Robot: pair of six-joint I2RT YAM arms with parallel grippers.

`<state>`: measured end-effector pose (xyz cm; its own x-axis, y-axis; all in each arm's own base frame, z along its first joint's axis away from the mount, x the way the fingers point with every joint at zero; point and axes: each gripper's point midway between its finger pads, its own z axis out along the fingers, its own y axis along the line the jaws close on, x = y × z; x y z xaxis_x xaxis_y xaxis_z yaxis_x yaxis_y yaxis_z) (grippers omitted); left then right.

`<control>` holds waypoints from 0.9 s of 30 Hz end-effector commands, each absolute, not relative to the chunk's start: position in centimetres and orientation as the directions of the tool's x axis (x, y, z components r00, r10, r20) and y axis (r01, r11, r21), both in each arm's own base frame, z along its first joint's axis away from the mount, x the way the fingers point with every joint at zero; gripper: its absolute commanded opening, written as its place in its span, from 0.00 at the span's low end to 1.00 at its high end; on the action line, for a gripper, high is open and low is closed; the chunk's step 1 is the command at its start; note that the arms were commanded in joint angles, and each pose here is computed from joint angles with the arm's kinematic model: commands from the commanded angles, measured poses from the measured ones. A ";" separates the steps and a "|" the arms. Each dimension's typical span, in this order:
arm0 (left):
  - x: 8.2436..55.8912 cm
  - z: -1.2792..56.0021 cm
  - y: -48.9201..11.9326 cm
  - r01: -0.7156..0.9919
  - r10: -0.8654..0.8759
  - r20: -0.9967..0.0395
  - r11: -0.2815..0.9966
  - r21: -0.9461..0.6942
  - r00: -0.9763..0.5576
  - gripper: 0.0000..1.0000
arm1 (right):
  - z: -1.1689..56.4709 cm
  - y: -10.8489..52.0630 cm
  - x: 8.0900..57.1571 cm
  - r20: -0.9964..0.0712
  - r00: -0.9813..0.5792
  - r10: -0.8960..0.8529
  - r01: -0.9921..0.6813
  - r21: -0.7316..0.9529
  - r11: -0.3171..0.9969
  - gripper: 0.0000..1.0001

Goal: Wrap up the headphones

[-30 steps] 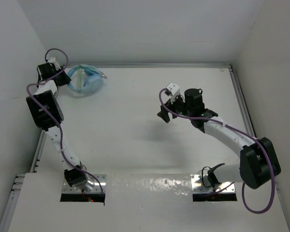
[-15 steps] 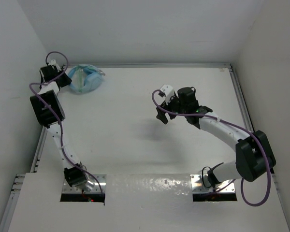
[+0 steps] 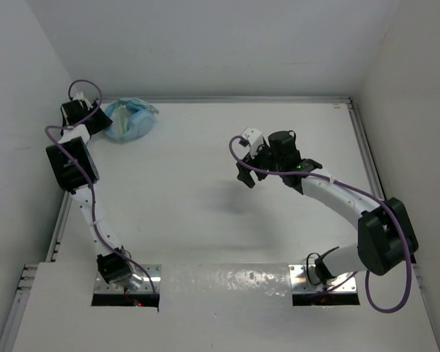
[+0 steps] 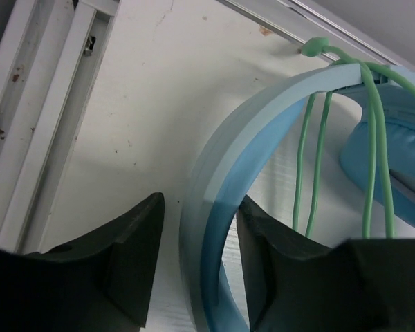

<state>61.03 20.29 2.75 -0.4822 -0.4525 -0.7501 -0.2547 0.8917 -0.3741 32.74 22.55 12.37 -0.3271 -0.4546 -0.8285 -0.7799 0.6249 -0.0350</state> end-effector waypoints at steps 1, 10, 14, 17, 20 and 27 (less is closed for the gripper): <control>61.9 4.1 21.4 -0.249 -0.455 -0.774 0.890 -0.381 -0.441 0.45 | 14.4 23.1 33.9 -0.849 -0.277 -0.449 -0.779 -0.074 0.622 0.81; 61.7 7.9 21.7 -0.234 -0.427 -0.808 0.903 -0.359 -0.407 0.69 | 15.3 23.0 34.1 -0.859 -0.274 -0.432 -0.763 -0.079 0.641 0.82; 61.8 11.5 22.4 -0.226 -0.407 -0.841 0.911 -0.346 -0.357 0.83 | 15.8 22.3 35.0 -0.861 -0.327 -0.390 -0.698 -0.058 0.714 0.83; 61.5 15.4 22.9 -0.217 -0.386 -0.869 0.919 -0.330 -0.311 0.99 | 16.3 21.2 36.0 -0.867 -0.371 -0.334 -0.605 -0.048 0.795 0.85; 60.0 17.8 24.9 -0.329 -0.366 -0.881 0.907 -0.264 -0.301 1.00 | 16.7 19.6 36.9 -0.871 -0.424 -0.249 -0.474 -0.020 0.880 0.89; 51.3 21.2 27.6 -0.537 -0.297 -0.862 0.843 -0.034 -0.412 1.00 | 16.5 13.3 37.1 -0.834 -0.552 -0.001 -0.130 0.085 0.988 0.96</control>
